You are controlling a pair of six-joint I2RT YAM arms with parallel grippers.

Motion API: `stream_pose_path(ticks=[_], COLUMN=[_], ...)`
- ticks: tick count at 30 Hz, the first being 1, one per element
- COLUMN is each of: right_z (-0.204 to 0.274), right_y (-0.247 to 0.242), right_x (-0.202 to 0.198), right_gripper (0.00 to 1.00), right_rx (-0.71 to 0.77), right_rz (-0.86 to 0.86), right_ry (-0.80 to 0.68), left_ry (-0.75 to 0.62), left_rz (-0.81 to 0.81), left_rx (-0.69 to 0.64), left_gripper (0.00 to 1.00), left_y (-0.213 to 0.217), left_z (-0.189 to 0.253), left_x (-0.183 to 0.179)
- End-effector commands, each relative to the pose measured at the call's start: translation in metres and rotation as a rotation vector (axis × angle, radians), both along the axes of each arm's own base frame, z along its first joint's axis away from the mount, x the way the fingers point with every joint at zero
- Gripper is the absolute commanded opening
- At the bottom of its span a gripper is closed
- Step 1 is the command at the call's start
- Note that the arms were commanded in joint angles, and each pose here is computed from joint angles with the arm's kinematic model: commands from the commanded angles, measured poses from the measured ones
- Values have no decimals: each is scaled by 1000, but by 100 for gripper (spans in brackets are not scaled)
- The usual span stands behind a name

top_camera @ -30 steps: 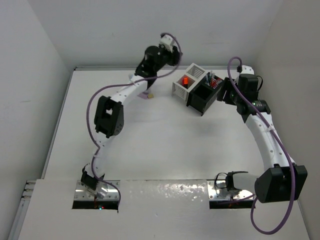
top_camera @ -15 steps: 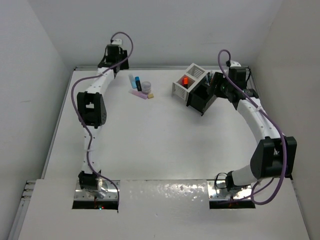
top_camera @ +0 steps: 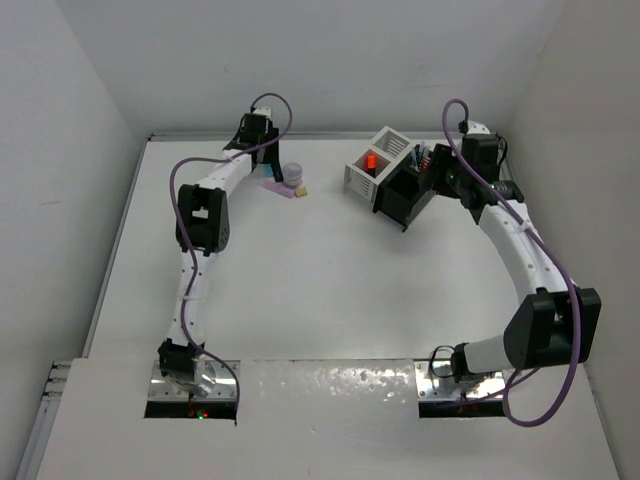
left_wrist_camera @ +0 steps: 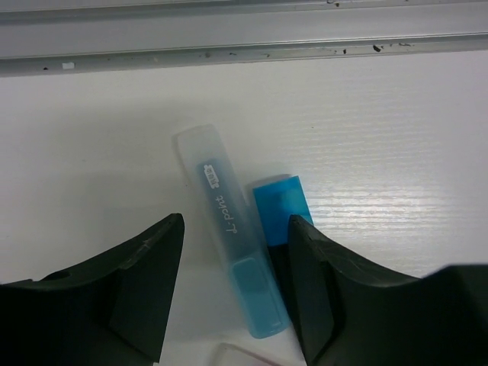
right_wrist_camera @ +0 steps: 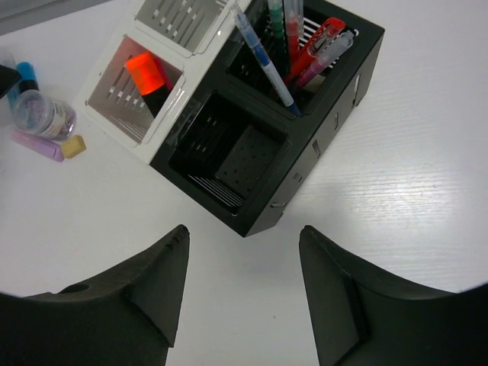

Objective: Sort the stationery into containers
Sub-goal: Pick up the pen from the center of the board.

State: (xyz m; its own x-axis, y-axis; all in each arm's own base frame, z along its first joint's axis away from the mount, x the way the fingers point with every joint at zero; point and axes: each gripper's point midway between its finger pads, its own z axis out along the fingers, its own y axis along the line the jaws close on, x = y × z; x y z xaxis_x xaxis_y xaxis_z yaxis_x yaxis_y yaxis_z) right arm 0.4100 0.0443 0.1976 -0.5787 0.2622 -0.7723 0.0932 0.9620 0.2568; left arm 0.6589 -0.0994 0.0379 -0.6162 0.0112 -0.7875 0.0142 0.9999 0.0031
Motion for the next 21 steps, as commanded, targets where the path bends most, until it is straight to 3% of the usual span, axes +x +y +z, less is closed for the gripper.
stream_pose_path(ticks=[1,14,21], right_z=[19,29,34], right_y=[-4,-12,-18], right_x=[-3,-14,-21], right_gripper=[59,59,59], right_rx=[-7,-21,-37], right_rz=[-29,-66,-93], right_ry=[-55,-82,-97], left_ry=[-51,84,201], left_rz=[35,119,181], left_rx=[19,-9,-18], left_gripper=[54,44,41], left_y=[5,24,60], left_z=[15,-5,-30], left_x=[8,-14,-34])
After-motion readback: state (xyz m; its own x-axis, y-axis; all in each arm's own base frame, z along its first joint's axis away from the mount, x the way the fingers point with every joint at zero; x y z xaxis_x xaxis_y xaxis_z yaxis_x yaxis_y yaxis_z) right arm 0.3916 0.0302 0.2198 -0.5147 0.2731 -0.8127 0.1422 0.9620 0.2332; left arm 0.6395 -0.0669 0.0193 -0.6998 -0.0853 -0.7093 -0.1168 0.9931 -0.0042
